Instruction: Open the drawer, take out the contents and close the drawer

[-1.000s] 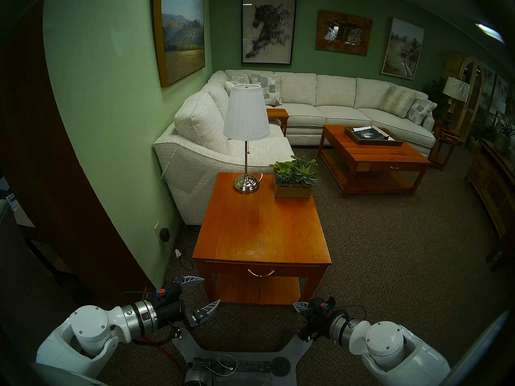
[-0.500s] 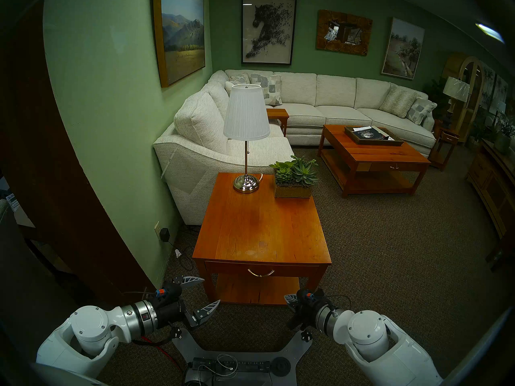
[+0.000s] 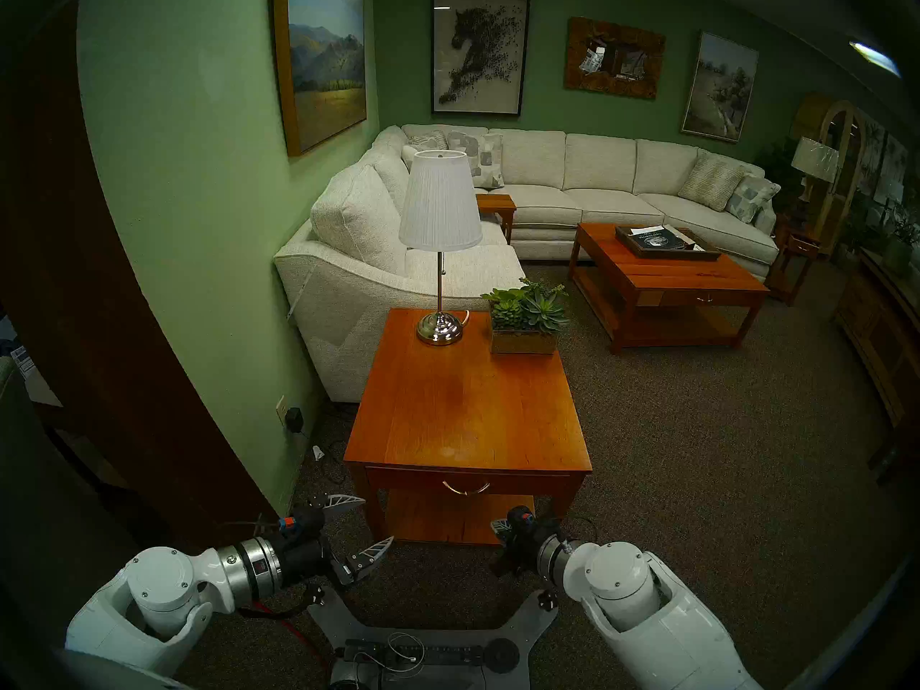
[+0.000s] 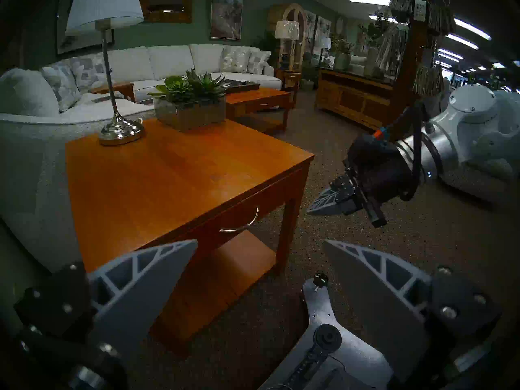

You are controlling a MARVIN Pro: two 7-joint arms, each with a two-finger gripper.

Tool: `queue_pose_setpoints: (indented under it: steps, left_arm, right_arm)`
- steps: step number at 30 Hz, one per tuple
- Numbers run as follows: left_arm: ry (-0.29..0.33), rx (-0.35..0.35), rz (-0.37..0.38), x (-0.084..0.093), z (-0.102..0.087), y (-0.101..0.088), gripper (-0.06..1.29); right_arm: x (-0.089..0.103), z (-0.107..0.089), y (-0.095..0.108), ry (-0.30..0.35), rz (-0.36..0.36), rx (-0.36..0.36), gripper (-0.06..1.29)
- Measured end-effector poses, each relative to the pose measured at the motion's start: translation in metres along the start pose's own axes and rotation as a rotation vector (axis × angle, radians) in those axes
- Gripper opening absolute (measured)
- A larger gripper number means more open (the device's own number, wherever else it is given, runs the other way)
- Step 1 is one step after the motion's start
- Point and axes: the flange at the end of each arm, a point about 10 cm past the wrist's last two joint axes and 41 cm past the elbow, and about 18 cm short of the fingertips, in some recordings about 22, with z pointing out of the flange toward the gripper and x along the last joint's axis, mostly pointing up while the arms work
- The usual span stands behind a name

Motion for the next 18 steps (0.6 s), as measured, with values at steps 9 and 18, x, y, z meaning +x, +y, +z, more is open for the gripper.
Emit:
queue_pose_setpoints:
  steps: [9,18]
  left_arm:
    - [0.0,-0.001,0.0,0.0,0.0,0.0,1.21]
    - [0.0,-0.002,0.0,0.0,0.0,0.0,1.21]
  right_arm:
    - [0.01,0.029,-0.007,-0.015,-0.016,0.001,-0.04]
    - [0.019,0.054,-0.005,-0.022,-0.027,0.004,-0.04]
